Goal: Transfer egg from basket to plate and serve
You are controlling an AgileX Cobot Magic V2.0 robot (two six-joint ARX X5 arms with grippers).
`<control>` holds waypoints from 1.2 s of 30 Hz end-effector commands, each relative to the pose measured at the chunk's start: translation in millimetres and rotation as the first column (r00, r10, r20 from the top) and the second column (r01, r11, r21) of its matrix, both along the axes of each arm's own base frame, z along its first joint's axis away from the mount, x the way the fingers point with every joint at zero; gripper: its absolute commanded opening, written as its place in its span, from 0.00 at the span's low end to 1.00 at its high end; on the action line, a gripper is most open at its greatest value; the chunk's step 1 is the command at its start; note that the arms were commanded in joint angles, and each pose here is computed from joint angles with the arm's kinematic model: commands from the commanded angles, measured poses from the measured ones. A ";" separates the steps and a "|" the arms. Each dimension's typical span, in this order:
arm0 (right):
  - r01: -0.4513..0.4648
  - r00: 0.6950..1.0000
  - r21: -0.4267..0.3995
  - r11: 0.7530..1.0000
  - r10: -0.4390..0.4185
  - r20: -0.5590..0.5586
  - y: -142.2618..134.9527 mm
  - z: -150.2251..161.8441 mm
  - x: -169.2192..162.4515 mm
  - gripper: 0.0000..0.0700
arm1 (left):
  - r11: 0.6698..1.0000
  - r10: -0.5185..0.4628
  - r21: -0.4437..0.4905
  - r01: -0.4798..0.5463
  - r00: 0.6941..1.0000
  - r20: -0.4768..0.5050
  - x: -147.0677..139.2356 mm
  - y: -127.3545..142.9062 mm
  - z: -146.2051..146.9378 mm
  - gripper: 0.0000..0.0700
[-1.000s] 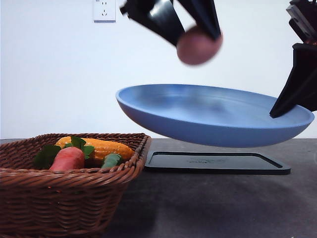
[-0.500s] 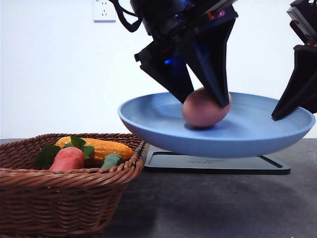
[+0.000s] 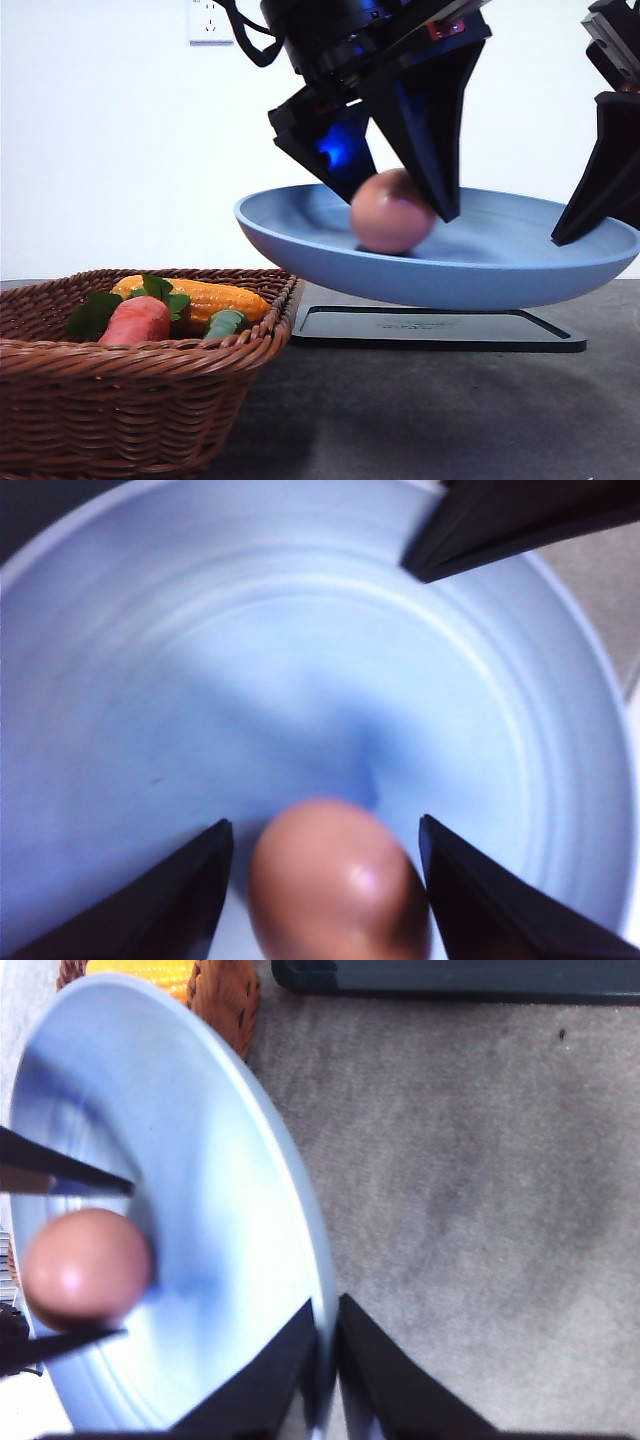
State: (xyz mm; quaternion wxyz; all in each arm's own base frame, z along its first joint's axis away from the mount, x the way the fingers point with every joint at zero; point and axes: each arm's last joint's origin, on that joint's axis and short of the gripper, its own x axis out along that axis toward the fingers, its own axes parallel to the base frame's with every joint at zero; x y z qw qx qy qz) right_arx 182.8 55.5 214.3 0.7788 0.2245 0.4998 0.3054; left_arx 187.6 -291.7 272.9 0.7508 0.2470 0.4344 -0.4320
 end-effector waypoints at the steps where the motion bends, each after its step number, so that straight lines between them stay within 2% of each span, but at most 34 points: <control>1: -0.002 1.000 0.017 1.000 0.002 0.008 1.5 5.0 3.2 0.00 | 0.999 0.014 -0.036 -0.013 0.998 0.053 -5.2 5.4 19.9 0.54; 6: 0.011 1.000 0.016 1.000 -0.011 0.008 -0.2 5.7 6.5 0.00 | 0.994 0.084 -0.082 -0.073 0.985 0.148 -14.8 32.5 55.2 0.54; 10: 0.025 1.000 0.009 1.000 -0.025 0.012 -3.9 8.4 15.6 0.00 | 0.979 0.174 -0.147 -0.141 0.955 0.242 -27.3 60.6 87.3 0.54; 14: 0.030 0.999 -0.003 1.000 -0.030 0.032 -5.8 14.1 29.5 0.00 | 0.953 0.270 -0.228 -0.198 0.898 0.347 -43.0 89.9 117.2 0.54; 20: 0.081 0.996 -0.046 0.996 -0.079 0.049 -14.3 22.2 67.2 0.00 | 0.902 0.415 -0.321 -0.290 0.792 0.448 -66.3 132.9 147.4 0.54; 23: 0.111 0.993 -0.056 0.992 -0.109 0.036 -20.7 22.2 92.1 0.00 | 0.877 0.469 -0.350 -0.329 0.747 0.472 -77.8 152.9 156.2 0.54; 28: 0.151 0.988 -0.071 0.986 -0.151 0.000 -29.3 14.9 132.5 0.00 | 0.835 0.540 -0.400 -0.377 0.698 0.471 -92.4 177.6 164.2 0.54; 33: 0.161 0.985 -0.074 0.984 -0.165 -0.051 -31.4 -1.8 170.3 0.00 | 0.808 0.581 -0.426 -0.407 0.669 0.464 -101.3 192.4 167.2 0.54; 36: 0.165 0.982 -0.079 0.983 -0.171 -0.077 -32.8 -13.7 188.0 0.00 | 0.802 0.589 -0.429 -0.415 0.665 0.458 -103.9 196.5 167.3 0.54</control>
